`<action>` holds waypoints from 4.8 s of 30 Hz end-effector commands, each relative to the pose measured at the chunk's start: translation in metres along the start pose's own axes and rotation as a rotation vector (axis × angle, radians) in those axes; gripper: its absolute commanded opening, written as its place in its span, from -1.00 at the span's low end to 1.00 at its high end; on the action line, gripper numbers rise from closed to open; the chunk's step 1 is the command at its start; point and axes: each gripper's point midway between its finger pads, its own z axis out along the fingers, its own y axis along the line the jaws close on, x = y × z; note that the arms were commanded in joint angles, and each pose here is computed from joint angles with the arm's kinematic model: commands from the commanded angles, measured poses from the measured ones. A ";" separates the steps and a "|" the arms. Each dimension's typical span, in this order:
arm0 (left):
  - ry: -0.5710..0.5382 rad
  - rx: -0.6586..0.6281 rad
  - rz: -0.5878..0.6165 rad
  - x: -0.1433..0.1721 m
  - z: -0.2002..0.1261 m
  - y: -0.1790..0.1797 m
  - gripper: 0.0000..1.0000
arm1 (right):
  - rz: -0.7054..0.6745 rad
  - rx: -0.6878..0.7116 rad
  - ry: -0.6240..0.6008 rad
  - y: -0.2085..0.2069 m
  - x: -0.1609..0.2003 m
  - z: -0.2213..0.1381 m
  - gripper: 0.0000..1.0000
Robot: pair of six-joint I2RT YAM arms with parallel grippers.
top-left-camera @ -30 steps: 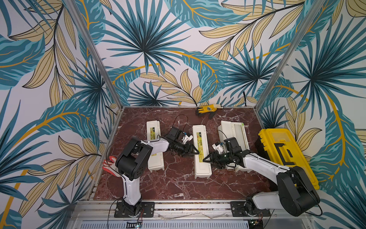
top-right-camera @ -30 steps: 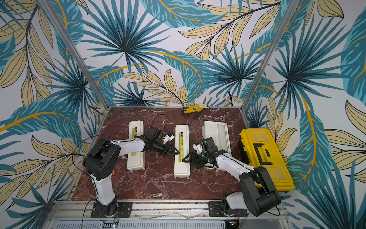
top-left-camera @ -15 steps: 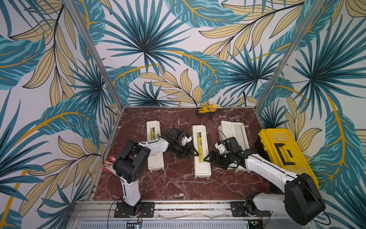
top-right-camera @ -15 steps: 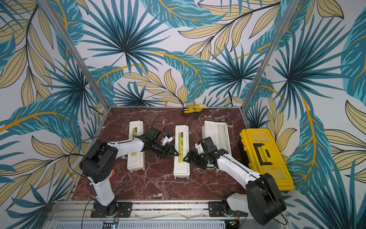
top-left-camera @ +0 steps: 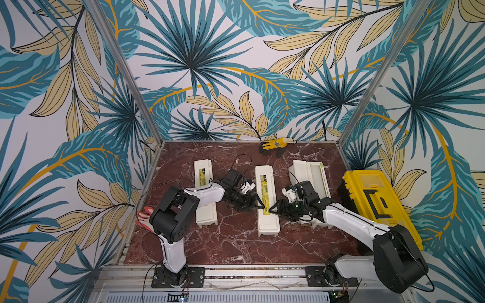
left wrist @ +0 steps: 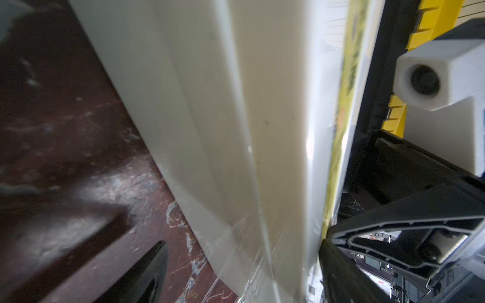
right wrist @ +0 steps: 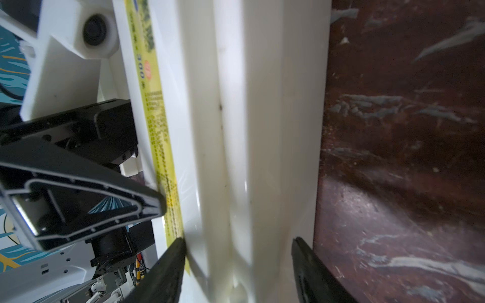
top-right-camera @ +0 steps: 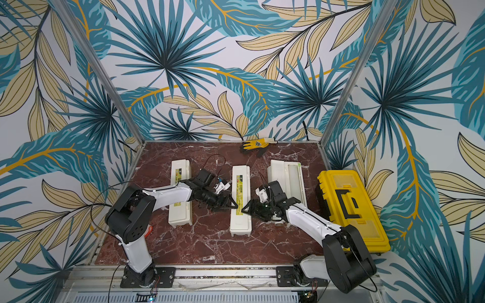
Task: Put plastic wrap rolls into dispensers
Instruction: Close the lid on the plastic wrap cutting box.
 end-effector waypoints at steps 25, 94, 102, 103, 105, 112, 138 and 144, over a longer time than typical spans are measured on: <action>0.213 -0.338 -0.209 0.088 0.023 0.103 0.14 | 0.130 0.302 0.149 -0.074 0.055 0.024 0.31; -0.095 -0.318 -0.072 -0.106 0.001 0.091 0.68 | 0.113 0.120 0.115 -0.051 -0.118 0.068 0.12; -0.015 -0.323 -0.219 -0.052 0.024 0.137 0.49 | 0.183 0.200 0.171 -0.072 -0.106 0.077 -0.22; -0.014 -0.321 -0.224 -0.049 0.024 0.137 0.49 | 0.185 0.201 0.175 -0.073 -0.105 0.078 -0.25; -0.023 -0.321 -0.218 -0.051 0.022 0.135 0.50 | 0.172 0.170 0.178 -0.067 -0.109 0.080 -0.24; -0.045 -0.312 -0.184 -0.065 0.019 0.126 0.50 | 0.057 0.054 0.011 -0.029 -0.161 0.072 0.41; -0.214 -0.237 -0.152 -0.165 -0.016 0.110 0.68 | 0.072 0.106 0.176 -0.033 -0.155 0.089 -0.09; -0.101 -0.240 -0.259 -0.126 0.018 0.151 0.44 | 0.057 0.115 0.181 -0.032 -0.153 0.089 -0.08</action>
